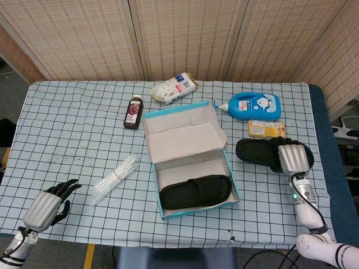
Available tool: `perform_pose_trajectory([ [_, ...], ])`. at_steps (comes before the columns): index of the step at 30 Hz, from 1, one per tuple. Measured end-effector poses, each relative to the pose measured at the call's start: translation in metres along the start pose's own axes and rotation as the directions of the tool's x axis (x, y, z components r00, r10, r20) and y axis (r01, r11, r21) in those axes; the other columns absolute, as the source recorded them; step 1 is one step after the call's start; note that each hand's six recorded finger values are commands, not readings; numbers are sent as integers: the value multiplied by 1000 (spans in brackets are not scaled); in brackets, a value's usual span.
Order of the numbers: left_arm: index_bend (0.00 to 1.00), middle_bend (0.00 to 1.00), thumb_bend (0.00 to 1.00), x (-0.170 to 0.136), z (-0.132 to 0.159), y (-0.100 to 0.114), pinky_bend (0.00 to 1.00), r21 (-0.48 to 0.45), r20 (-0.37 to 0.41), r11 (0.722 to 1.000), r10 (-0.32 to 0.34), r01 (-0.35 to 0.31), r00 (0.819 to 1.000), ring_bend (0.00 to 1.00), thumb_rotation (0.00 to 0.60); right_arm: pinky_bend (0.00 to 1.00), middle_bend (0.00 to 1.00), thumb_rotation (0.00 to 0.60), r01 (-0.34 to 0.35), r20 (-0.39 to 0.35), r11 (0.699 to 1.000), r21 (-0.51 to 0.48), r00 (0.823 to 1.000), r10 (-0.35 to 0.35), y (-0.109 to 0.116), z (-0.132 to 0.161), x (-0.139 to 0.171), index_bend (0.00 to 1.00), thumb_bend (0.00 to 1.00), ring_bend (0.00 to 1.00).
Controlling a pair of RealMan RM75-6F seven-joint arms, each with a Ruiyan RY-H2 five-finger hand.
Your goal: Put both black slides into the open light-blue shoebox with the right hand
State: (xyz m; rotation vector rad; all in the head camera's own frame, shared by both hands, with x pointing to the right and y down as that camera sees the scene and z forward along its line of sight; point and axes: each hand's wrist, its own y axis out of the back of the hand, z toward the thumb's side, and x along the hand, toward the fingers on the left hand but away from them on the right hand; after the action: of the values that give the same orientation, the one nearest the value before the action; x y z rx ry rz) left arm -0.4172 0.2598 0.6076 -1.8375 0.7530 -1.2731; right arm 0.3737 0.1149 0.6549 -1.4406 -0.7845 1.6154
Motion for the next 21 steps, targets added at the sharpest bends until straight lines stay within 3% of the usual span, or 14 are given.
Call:
perform_pose_trajectory([
  [5,212,135,712,0,-1,0,451,-2,-1,1000,3,-3,1000,229,600,457,546,600,192,-6,980,55,981,-192,34,14,18,497,0,394],
  [10,212,135,713,-1,-1,1,451,-2,-1,1000,6,-6,1000,230,600,457,546,600,353,-102,935,41,932,-348,54,47,39,497,0,394],
  [16,212,136,712,-1,-1,1,451,0,0,1000,5,-5,1000,229,600,458,547,600,409,-238,910,-75,879,-414,60,96,53,502,0,395],
  [21,212,135,712,0,-2,1,451,-4,-5,1000,3,-3,1000,229,600,458,549,600,371,-312,914,-165,859,-405,60,132,46,518,0,396],
])
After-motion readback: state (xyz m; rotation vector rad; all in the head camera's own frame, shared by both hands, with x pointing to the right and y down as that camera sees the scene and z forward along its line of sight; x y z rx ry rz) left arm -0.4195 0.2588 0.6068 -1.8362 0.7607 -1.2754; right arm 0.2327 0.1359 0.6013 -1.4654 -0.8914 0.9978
